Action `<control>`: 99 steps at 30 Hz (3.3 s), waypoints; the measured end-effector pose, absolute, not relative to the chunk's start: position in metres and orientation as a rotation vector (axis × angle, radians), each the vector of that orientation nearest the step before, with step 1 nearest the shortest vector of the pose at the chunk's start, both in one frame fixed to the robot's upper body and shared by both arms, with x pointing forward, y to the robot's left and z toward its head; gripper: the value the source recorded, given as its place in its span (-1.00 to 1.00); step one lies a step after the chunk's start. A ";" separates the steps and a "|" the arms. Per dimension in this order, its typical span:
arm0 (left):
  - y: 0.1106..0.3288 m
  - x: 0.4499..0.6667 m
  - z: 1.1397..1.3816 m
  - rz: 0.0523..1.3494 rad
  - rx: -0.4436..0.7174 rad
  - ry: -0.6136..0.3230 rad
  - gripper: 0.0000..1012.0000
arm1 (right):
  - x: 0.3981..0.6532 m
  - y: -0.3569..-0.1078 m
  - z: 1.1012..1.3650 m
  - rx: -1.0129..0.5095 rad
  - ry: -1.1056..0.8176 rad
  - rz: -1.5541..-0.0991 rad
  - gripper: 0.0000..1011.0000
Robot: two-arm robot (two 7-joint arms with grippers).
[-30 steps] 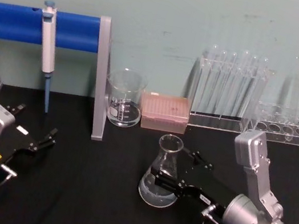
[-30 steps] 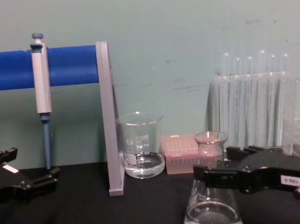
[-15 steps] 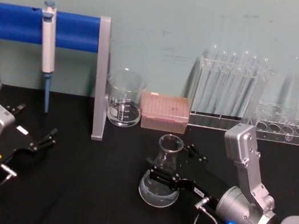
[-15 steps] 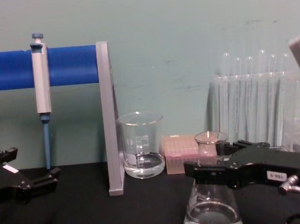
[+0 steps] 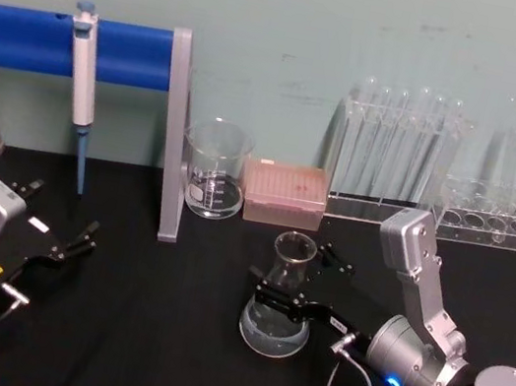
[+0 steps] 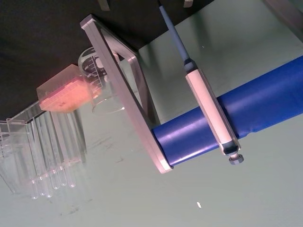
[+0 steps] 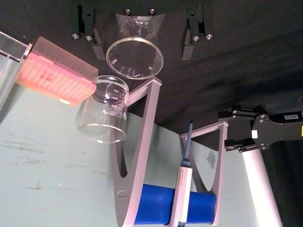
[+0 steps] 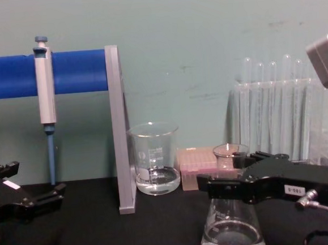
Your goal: Grasp the erlenmeyer flask with one hand, shake it three times, then place it back.
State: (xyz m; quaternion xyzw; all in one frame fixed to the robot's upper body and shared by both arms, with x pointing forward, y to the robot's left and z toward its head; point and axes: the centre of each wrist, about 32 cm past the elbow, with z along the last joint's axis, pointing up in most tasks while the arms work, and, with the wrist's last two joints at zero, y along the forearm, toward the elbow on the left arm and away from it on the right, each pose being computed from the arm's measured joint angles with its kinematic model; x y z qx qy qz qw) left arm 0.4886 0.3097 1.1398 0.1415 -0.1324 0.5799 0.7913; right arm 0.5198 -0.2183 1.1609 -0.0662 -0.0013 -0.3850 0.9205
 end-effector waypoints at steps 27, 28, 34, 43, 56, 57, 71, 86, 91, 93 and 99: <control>0.310 0.489 1.140 1.248 0.304 -0.285 0.98 | 0.521 -0.218 1.162 -0.136 -0.002 -0.801 0.78; 0.310 0.489 1.140 1.248 0.305 -0.285 0.98 | 0.521 -0.218 1.162 -0.136 -0.002 -0.801 0.70; 0.310 0.489 1.140 1.248 0.304 -0.285 0.98 | 0.521 -0.218 1.162 -0.136 -0.002 -0.801 0.42; 0.310 0.489 1.140 1.248 0.305 -0.285 0.98 | 0.521 -0.218 1.161 -0.135 -0.001 -0.801 -0.10; 0.310 0.489 1.140 1.248 0.304 -0.285 0.98 | 0.520 -0.218 1.161 -0.131 -0.002 -0.800 -0.10; 0.310 0.489 1.140 1.248 0.304 -0.285 0.98 | 0.520 -0.218 1.161 -0.127 -0.005 -0.800 -0.10; 0.310 0.489 1.140 1.248 0.304 -0.285 0.98 | 0.520 -0.219 1.174 -0.068 -0.027 -0.843 -0.10; 0.310 0.489 1.140 1.248 0.304 -0.285 0.98 | 0.513 -0.215 1.205 -0.005 -0.061 -0.914 -0.10; 0.310 0.489 1.140 1.248 0.304 -0.285 0.98 | 0.512 -0.215 1.209 -0.009 -0.066 -0.933 -0.10; 0.310 0.489 1.140 1.248 0.305 -0.285 0.98 | 0.511 -0.216 1.209 -0.014 -0.066 -0.939 -0.10; 0.310 0.489 1.140 1.248 0.305 -0.285 0.98 | 0.510 -0.216 1.209 -0.025 -0.066 -0.949 -0.10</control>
